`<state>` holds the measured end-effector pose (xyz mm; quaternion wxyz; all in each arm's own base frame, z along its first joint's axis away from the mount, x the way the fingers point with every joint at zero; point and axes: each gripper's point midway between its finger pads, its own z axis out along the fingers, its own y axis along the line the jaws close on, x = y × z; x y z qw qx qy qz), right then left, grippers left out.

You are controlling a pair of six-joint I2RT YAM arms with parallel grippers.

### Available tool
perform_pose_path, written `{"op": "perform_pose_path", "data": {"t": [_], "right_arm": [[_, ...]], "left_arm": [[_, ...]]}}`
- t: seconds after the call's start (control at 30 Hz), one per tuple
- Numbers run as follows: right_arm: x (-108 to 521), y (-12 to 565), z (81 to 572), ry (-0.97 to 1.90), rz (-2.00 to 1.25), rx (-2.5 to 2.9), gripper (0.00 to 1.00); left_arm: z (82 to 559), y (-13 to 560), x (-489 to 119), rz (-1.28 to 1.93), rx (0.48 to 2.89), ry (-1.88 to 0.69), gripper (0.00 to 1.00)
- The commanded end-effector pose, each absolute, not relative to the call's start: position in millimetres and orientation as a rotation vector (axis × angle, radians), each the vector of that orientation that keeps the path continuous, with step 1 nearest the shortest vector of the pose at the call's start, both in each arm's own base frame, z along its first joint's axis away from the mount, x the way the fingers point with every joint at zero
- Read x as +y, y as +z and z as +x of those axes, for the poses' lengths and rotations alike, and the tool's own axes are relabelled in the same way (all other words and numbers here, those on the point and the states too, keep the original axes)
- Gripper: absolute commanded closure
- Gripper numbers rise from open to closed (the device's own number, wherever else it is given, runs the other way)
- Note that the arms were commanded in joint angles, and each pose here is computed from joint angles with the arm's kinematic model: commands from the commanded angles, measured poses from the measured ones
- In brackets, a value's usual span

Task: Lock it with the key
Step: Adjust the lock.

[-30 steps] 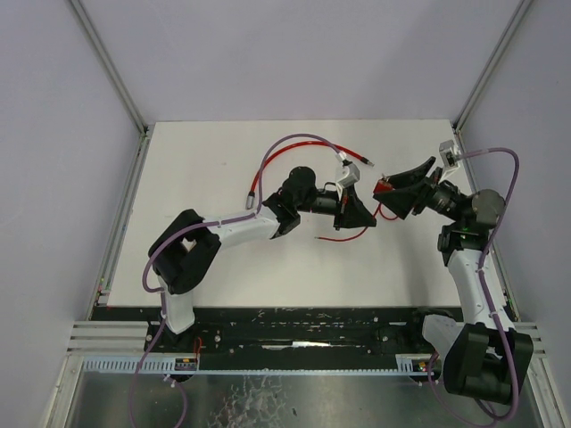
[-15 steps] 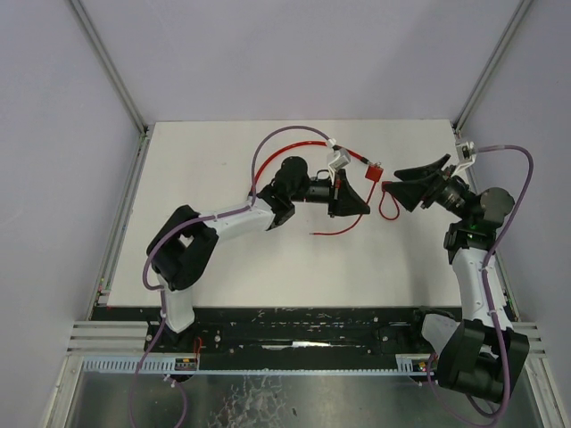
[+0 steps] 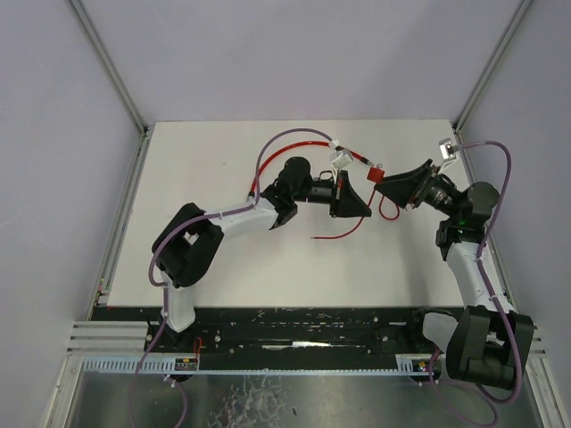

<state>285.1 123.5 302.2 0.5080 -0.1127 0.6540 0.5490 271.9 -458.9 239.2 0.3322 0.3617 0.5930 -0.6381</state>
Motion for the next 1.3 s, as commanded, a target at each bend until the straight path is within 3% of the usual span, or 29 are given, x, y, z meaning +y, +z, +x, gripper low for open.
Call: {"op": "perform_pose_path", "data": {"t": [0.0, 0.2, 1.27], "right_arm": [[126.3, 303.7, 289.4, 1.305, -0.269, 1.555, 0.29], [127.3, 304.8, 291.6, 1.315, -0.252, 1.548, 0.39], [117.7, 311.1, 296.8, 1.235, -0.221, 1.528, 0.66]], "left_arm": [[269.4, 265.8, -464.8, 0.981, 1.431, -1.695, 1.0], [262.1, 263.7, -470.3, 1.012, 1.424, -1.709, 1.0], [262.0, 245.7, -482.8, 1.079, 1.502, -1.63, 1.0]]}}
